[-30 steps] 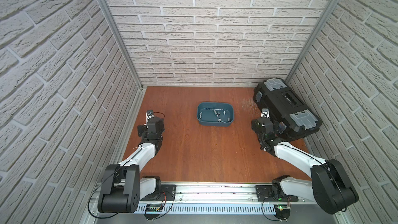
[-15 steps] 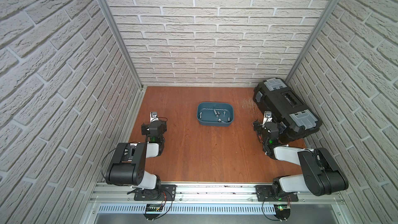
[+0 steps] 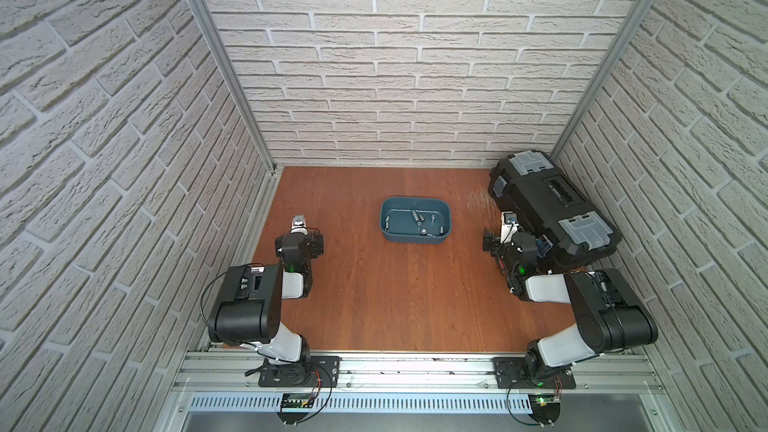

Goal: Put the socket on the desktop into the storage box
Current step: Reset both arms

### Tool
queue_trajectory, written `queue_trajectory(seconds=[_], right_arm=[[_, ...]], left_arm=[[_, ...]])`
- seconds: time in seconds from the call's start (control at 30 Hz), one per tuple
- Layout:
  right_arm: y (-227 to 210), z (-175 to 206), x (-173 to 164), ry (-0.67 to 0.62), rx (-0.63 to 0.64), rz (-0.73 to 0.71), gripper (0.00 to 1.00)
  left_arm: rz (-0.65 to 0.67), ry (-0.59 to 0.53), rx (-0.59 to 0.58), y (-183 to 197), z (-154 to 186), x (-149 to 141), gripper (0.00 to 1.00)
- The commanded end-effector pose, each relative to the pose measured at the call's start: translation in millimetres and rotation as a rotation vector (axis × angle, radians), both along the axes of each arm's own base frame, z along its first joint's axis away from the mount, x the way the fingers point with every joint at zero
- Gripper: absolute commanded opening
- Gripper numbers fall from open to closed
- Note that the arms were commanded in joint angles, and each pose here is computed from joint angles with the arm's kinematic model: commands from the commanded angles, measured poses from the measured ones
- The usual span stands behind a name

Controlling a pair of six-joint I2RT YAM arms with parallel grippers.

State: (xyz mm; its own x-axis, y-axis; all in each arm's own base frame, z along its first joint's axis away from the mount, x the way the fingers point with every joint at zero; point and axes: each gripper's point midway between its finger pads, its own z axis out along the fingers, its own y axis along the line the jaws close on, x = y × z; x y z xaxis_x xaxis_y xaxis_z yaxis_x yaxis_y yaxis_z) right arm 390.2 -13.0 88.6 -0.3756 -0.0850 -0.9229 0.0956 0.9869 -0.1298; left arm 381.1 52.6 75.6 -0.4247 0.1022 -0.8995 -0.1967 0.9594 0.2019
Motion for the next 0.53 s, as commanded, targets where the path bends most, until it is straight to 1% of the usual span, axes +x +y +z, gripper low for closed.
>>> queue_trajectory(seconds=[0.0, 0.5], right_arm=[[2.4, 5.6, 5.0, -0.01, 0.025, 0.028, 0.99], [1.9, 6.1, 3.2, -0.014, 0.023, 0.026, 0.99]], left_arm=[[-0.034, -0.051, -0.027, -3.7, 13.0, 9.5, 0.98], [-0.038, -0.046, -0.036, -3.4, 12.1, 10.0, 0.98]])
